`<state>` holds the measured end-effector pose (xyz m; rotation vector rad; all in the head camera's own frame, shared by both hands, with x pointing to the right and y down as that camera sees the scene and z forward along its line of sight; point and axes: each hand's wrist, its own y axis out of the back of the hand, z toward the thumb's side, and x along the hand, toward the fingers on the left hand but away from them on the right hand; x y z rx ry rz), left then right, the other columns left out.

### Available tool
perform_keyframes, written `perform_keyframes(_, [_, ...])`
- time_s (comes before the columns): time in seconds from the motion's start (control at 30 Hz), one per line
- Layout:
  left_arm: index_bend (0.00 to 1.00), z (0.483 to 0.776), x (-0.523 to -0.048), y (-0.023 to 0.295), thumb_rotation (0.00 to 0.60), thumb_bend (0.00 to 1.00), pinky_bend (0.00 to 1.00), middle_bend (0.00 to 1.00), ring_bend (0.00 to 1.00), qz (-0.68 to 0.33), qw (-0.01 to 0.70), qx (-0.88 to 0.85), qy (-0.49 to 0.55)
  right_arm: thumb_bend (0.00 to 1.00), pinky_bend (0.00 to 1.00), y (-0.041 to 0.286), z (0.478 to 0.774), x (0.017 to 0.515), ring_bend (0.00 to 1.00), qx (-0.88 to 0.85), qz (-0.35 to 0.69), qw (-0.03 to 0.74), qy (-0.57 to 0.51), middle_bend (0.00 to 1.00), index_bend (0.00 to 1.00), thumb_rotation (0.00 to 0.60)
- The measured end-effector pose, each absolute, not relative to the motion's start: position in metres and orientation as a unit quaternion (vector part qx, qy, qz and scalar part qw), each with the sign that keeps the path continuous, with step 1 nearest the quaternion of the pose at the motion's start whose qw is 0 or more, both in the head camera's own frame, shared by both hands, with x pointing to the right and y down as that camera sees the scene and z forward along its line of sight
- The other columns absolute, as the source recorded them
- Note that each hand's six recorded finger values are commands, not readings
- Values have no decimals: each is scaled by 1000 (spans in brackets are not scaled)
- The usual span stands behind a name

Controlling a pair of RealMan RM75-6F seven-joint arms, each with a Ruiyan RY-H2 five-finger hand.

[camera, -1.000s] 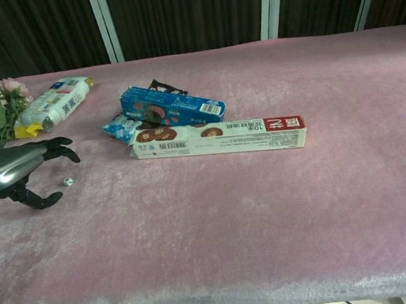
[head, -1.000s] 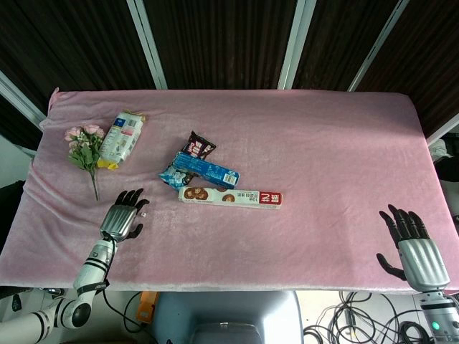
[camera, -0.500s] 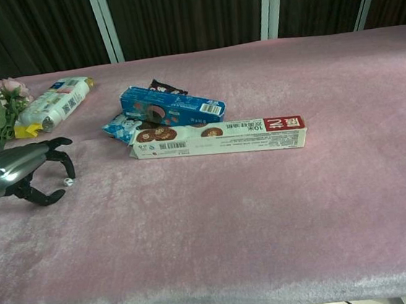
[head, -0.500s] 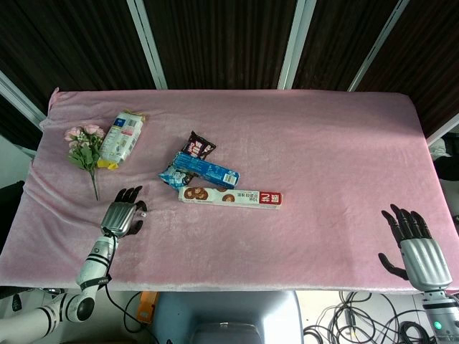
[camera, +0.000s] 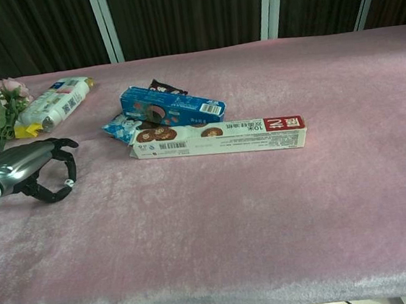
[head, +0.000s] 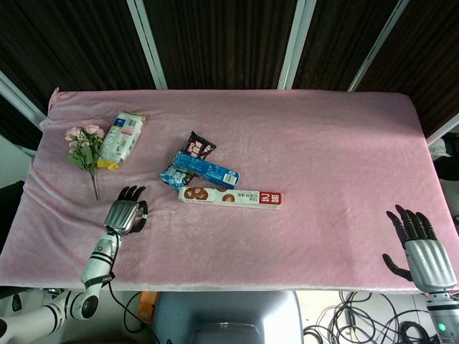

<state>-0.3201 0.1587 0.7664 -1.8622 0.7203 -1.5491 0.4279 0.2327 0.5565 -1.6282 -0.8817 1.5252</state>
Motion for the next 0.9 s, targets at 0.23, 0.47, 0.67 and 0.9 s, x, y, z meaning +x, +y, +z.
perform_keyframes(0.23, [625,754,-319,154,600,399,28,113,35,-571,318,-700,288,398,0,233,558,427,0,-633,593,364,-340,0,0,600])
perform_keyframes(0.47, [608,726,-307,152,600,398,28,116,35,-540,327,-710,313,397,0,234,559,423,0,-637,591,364,-336,0,0,600])
perform_keyframes(0.67, [393,707,-293,158,600,395,28,89,16,-524,340,-719,305,401,0,234,559,421,0,-640,588,364,-335,0,0,600])
perform_keyframes(0.9, [124,700,-296,163,600,395,28,55,0,-538,350,-708,294,396,0,233,559,420,0,-644,583,365,-335,0,0,600])
